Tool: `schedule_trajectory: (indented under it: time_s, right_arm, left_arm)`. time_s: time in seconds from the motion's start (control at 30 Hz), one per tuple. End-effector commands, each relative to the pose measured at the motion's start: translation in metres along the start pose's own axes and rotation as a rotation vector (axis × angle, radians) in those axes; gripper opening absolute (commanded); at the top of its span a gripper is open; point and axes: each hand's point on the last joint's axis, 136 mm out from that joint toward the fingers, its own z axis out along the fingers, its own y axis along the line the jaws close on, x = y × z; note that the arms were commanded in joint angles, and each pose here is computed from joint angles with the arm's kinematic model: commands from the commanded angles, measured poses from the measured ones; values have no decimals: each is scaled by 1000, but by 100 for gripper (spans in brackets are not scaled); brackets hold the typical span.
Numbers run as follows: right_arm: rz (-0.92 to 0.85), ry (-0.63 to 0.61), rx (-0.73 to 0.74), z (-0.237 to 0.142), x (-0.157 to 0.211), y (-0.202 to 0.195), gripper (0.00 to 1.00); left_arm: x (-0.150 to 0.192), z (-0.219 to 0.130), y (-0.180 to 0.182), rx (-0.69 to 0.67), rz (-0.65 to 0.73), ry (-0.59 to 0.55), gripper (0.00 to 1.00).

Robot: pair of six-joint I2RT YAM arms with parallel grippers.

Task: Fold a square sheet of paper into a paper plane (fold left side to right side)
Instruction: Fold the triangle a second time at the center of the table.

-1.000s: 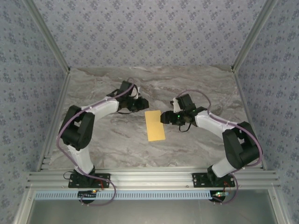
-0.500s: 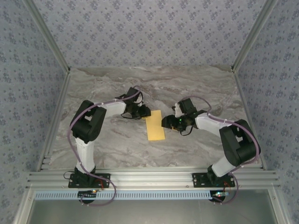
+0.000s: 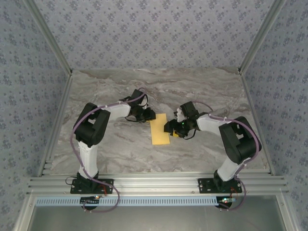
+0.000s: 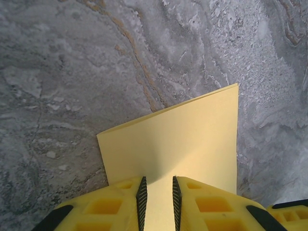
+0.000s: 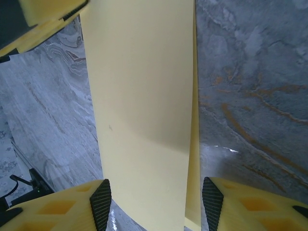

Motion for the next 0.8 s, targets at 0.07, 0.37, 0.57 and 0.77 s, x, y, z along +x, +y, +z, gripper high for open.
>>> schedule_trajectory:
  time_s: [0.07,0.37,0.57,0.77]
  right_arm:
    - [26,33,-32,10,-2,12,56]
    - [48,31,-59,16,-7,17,53]
    - [63,0,-104,12,-19,24,45]
    - [91,-14,-127,9,-31,24,41]
  left_arm:
    - [2,3,9,-38,-2,17,24]
    - [-1,-4,2,-25,23,2,24]
    - [-14,-35,-18,15,91,-75,35]
    - [-9,-90,-46,83,217,-231,49]
